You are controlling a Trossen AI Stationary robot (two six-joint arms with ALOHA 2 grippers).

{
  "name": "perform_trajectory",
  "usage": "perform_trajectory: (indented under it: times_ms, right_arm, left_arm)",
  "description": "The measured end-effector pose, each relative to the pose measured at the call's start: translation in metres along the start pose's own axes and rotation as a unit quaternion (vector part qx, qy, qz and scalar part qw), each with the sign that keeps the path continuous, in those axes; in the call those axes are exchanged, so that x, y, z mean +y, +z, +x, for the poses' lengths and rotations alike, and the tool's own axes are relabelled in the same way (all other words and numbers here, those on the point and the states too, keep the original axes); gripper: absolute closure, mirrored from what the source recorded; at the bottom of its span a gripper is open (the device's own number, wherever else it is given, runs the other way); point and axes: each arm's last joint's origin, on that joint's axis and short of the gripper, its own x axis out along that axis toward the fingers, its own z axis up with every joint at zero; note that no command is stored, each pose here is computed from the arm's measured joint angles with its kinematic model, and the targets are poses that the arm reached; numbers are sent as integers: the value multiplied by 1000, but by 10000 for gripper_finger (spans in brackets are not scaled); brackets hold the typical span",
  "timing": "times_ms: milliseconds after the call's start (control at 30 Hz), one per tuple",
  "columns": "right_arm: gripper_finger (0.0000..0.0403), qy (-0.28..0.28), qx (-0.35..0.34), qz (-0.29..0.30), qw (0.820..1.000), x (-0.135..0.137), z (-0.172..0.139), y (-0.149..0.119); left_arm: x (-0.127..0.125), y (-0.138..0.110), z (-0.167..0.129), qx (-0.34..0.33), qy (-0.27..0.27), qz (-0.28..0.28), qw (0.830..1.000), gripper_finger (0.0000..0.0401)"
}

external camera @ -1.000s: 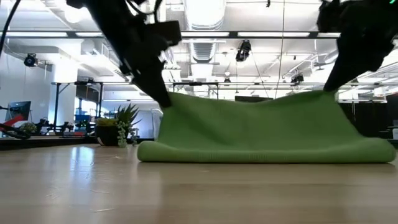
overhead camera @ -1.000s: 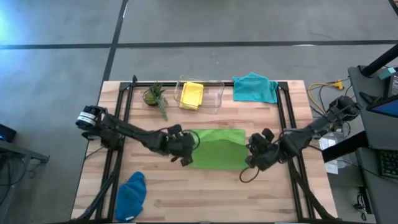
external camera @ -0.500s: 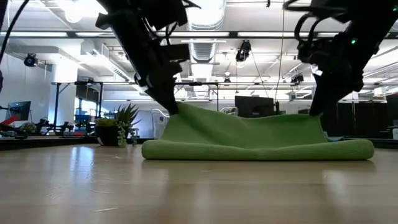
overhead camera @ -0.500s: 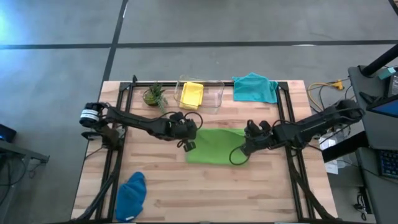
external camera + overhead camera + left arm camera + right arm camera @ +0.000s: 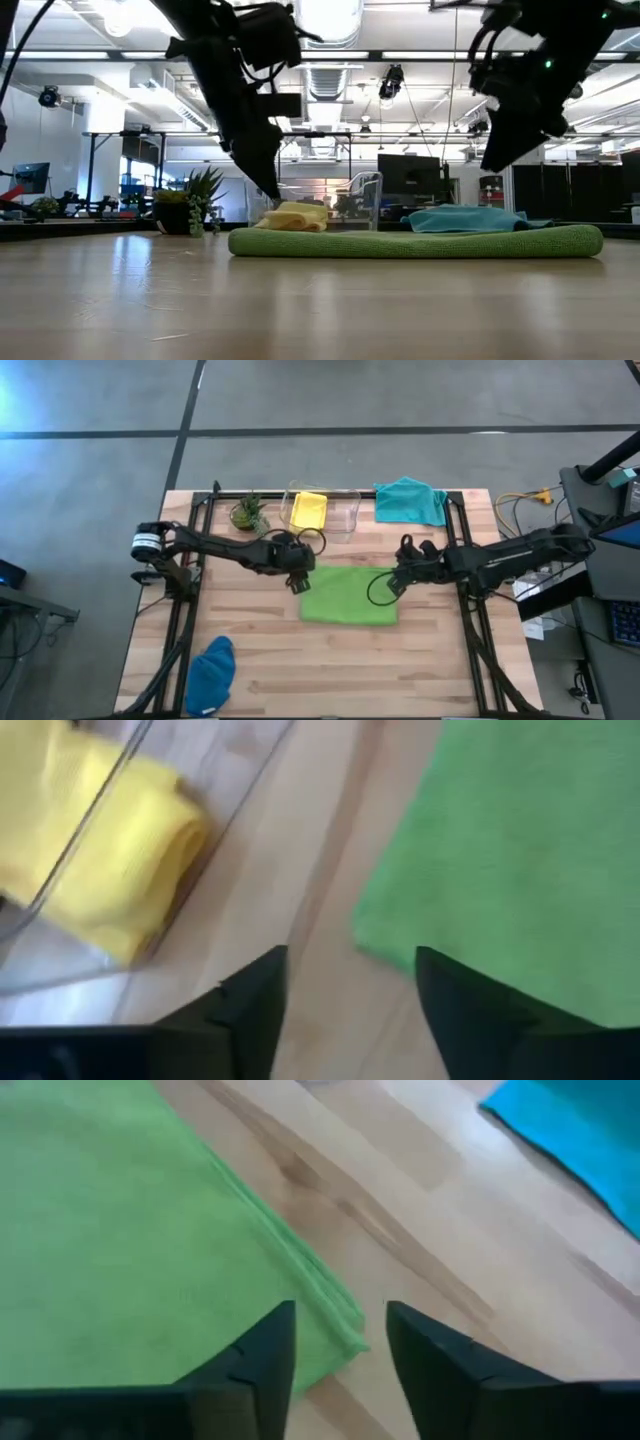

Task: Fold microfiber towels
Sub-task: Fold the green towel

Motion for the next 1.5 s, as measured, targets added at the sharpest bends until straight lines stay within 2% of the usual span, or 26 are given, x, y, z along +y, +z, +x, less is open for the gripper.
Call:
perform_trajectory:
  times_ms: [67, 100, 167, 267, 300, 433, 500, 633, 800, 1000, 1133, 1300, 1500]
  right_arm:
    - [230, 26, -9, 1, 1000, -1, -9, 0]
    - [222, 47, -11, -3, 999, 0, -13, -1]
    - [212, 110, -10, -23, 994, 5, -21, -5]
    - [208, 211, -14, -72, 975, 19, -31, -16]
    - [208, 235, -21, -88, 968, 24, -34, -21]
    - [212, 296, -44, -164, 940, 47, -35, -46]
    - [212, 301, -47, -192, 933, 56, -32, -59]
    - [213, 281, -28, -221, 934, 70, -21, -75]
    - [214, 258, -8, -229, 939, 83, -10, -80]
    - [213, 220, 2, -270, 937, 90, 6, -89]
    - [214, 203, 16, -290, 935, 91, 14, -94]
    - [214, 182, 34, -299, 936, 88, 22, -99]
    - [224, 165, 60, -286, 942, 85, 25, -103]
  left_arm:
    - [4, -5, 0, 21, -20, -1, 1000, 175]
    - [3, -7, -1, 27, -46, -2, 999, 168]
    - [-1, -12, -1, 43, -124, -2, 991, 164]
    - [-19, -21, -1, 57, -253, 11, 966, 168]
    - [-26, -25, -2, 58, -277, 21, 959, 172]
    - [-59, -42, -8, 26, -313, 84, 946, 191]
    - [-75, -47, -15, 3, -328, 112, 938, 198]
    - [-97, -56, -27, -25, -295, 148, 944, 203]
    - [-107, -55, -40, -73, -239, 166, 954, 203]
    - [-115, -53, -32, -116, -230, 201, 945, 203]
    - [-113, -56, -20, -102, -198, 198, 955, 203]
    - [-112, -61, -1, -70, -183, 198, 960, 203]
    - [-115, -63, 13, -49, -182, 145, 971, 206]
